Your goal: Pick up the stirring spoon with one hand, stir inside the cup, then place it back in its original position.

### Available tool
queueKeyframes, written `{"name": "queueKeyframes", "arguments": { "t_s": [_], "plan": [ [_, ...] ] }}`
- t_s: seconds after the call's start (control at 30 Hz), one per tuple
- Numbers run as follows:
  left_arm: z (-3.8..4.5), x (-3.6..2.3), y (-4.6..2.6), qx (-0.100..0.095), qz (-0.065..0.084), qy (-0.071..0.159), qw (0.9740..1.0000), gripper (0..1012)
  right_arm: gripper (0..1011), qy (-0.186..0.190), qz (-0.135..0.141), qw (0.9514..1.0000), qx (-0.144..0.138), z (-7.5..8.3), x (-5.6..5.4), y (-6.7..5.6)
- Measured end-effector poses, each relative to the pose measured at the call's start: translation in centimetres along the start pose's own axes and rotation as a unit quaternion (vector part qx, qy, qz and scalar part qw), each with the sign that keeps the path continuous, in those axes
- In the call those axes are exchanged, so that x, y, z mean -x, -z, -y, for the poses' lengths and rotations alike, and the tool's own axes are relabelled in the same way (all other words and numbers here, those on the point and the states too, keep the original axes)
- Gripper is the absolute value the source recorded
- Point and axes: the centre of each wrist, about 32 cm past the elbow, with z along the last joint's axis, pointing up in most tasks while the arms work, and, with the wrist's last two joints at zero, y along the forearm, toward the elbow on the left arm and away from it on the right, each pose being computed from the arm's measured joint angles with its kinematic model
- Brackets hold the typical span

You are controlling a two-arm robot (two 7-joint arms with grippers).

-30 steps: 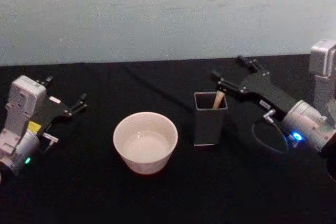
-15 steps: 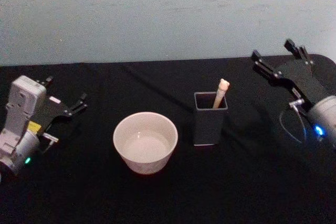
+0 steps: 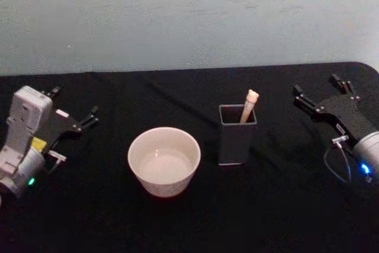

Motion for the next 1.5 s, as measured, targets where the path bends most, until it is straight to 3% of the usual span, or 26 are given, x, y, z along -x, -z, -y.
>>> {"name": "queueKeyframes", "arguments": {
  "t_s": [1.5],
  "plan": [
    [0.00, 0.00, 0.00, 0.000, 0.000, 0.000, 1.0000, 1001, 1004, -0.001, 0.002, 1.0000, -0.004, -0.08, 0.07, -0.13]
  ]
}}
